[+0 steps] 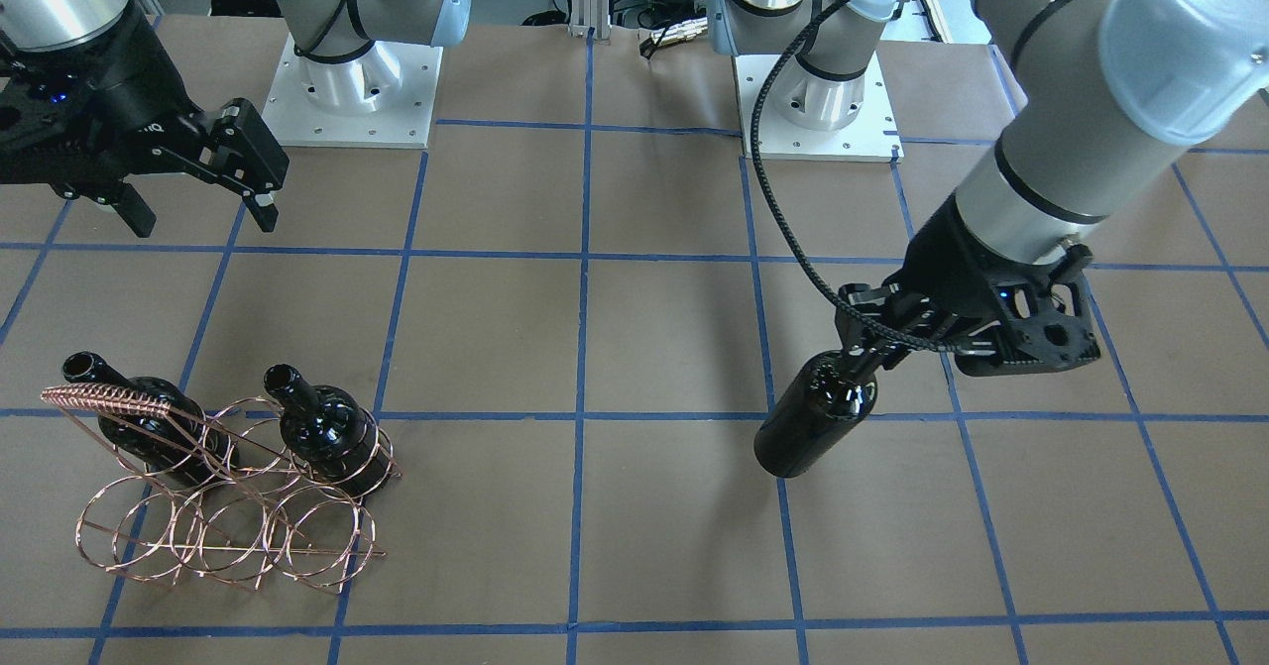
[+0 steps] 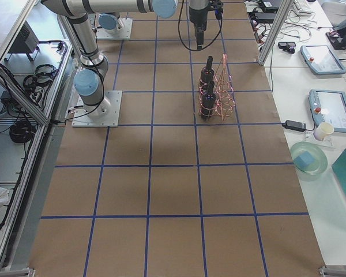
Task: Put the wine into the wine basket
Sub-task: 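Carry the bottle with the left gripper toward the table center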
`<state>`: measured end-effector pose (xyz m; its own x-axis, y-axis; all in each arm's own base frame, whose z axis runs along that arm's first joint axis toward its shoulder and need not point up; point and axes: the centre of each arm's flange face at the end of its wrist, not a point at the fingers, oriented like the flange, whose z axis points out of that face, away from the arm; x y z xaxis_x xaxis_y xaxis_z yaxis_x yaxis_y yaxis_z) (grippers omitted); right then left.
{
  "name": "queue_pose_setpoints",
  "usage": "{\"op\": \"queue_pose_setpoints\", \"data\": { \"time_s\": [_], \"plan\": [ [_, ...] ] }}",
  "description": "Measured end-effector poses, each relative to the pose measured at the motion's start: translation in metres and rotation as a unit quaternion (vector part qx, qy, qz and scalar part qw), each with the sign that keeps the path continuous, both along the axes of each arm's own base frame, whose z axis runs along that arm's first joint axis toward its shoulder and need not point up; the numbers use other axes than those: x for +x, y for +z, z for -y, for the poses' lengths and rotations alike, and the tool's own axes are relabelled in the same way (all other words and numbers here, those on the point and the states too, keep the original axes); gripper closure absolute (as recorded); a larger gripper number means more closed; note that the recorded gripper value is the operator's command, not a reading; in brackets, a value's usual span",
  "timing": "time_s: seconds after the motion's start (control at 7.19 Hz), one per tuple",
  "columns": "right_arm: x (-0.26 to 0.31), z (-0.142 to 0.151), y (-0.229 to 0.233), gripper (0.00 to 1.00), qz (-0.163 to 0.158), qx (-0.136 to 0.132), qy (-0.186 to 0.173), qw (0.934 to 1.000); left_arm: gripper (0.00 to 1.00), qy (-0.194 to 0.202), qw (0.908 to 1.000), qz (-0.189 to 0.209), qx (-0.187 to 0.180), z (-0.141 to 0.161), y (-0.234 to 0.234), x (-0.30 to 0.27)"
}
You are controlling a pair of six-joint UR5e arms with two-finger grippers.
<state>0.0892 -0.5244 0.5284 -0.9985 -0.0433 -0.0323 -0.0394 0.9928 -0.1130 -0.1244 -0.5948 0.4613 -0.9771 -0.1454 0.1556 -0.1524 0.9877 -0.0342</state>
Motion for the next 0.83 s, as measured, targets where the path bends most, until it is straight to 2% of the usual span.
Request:
{"op": "queue_pose_setpoints", "data": {
  "time_s": [0.42, 0.83],
  "plan": [
    [0.000, 0.000, 0.000, 0.00, -0.001, 0.000, 0.000, 1.0000, 1.00, 0.013, 0.9996, -0.004, 0.022, -0.045, -0.008, -0.079],
    [-0.001, 0.000, -0.001, 0.00, -0.001, 0.001, 0.000, 1.0000, 1.00, 0.020, 0.9989, -0.002, 0.042, -0.070, -0.023, -0.121]
  ]
}}
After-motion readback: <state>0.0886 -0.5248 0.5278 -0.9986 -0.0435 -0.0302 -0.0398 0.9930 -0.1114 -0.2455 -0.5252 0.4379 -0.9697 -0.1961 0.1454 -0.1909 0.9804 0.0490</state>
